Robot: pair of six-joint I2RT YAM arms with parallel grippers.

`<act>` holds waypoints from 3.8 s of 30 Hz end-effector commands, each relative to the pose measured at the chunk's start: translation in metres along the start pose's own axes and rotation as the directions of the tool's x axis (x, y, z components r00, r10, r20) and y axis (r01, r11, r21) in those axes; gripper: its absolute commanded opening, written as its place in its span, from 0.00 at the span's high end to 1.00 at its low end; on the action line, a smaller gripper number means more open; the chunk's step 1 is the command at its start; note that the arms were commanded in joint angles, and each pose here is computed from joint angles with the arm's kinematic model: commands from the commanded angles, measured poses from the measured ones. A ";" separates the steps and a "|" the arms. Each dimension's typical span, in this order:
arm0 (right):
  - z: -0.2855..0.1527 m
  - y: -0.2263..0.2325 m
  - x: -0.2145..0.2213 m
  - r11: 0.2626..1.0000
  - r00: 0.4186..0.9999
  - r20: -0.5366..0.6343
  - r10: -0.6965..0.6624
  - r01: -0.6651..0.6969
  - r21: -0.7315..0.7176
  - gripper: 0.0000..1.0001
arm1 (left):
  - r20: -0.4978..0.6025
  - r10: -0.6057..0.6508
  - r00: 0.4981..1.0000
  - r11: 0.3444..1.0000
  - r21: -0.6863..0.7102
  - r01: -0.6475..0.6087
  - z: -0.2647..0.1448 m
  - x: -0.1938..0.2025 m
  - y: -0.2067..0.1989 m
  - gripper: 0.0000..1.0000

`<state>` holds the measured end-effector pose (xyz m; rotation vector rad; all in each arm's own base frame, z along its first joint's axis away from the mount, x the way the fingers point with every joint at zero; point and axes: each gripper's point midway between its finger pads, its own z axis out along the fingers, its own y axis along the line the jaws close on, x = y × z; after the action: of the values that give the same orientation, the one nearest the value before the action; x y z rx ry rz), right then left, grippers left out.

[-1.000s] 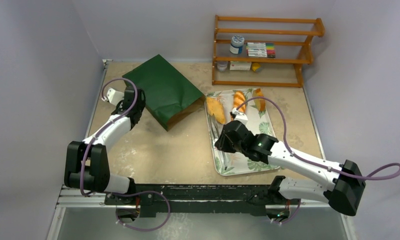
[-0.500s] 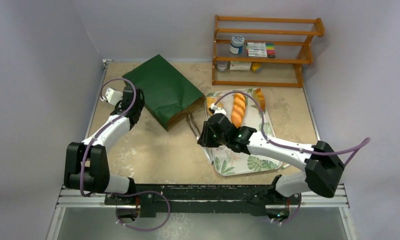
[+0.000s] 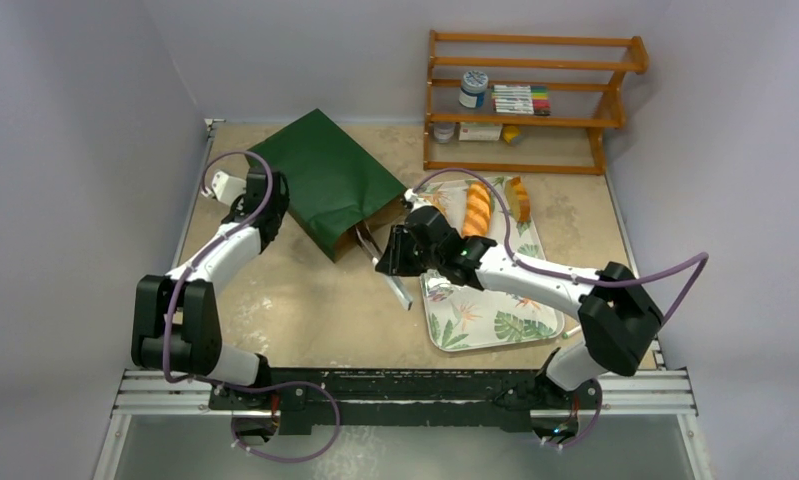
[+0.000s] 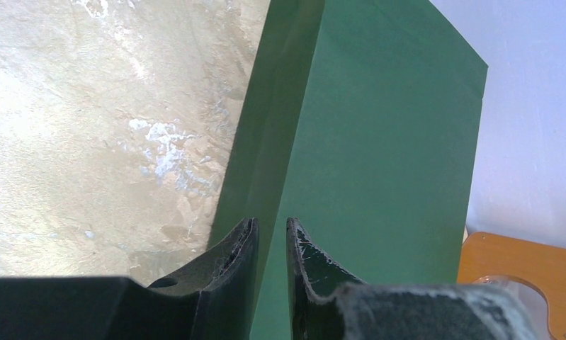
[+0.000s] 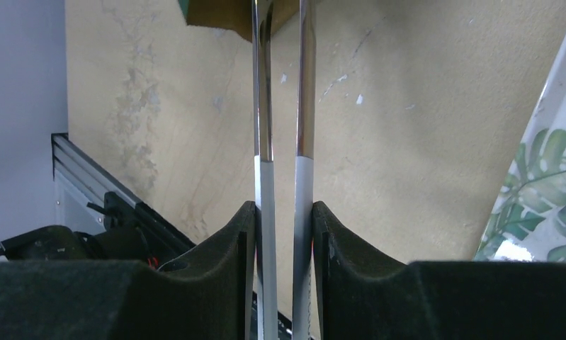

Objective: Take the fake bread out of the paper bag
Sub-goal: Take out the fake bread from the paper bag.

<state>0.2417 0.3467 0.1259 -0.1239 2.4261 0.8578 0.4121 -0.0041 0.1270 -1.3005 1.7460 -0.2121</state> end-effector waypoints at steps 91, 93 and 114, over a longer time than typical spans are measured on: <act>0.042 -0.020 -0.050 0.854 0.907 -0.156 0.390 -0.420 -0.308 0.60 | -0.006 0.049 0.999 0.999 0.008 -0.049 0.027 0.003 -0.020 0.78; 0.045 -0.019 -0.052 0.854 0.907 -0.157 0.391 -0.421 -0.306 0.60 | -0.007 0.051 0.999 0.999 0.007 -0.051 0.028 0.004 -0.019 0.78; 0.067 -0.007 -0.079 0.824 0.899 -0.129 0.419 -0.436 -0.362 0.59 | -0.053 0.084 0.995 0.996 -0.013 -0.085 0.036 0.022 -0.002 0.78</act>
<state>0.3268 0.3646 0.0918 0.2970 2.4485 1.4558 0.4362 -0.0120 0.0953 -1.2744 1.8434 -0.1871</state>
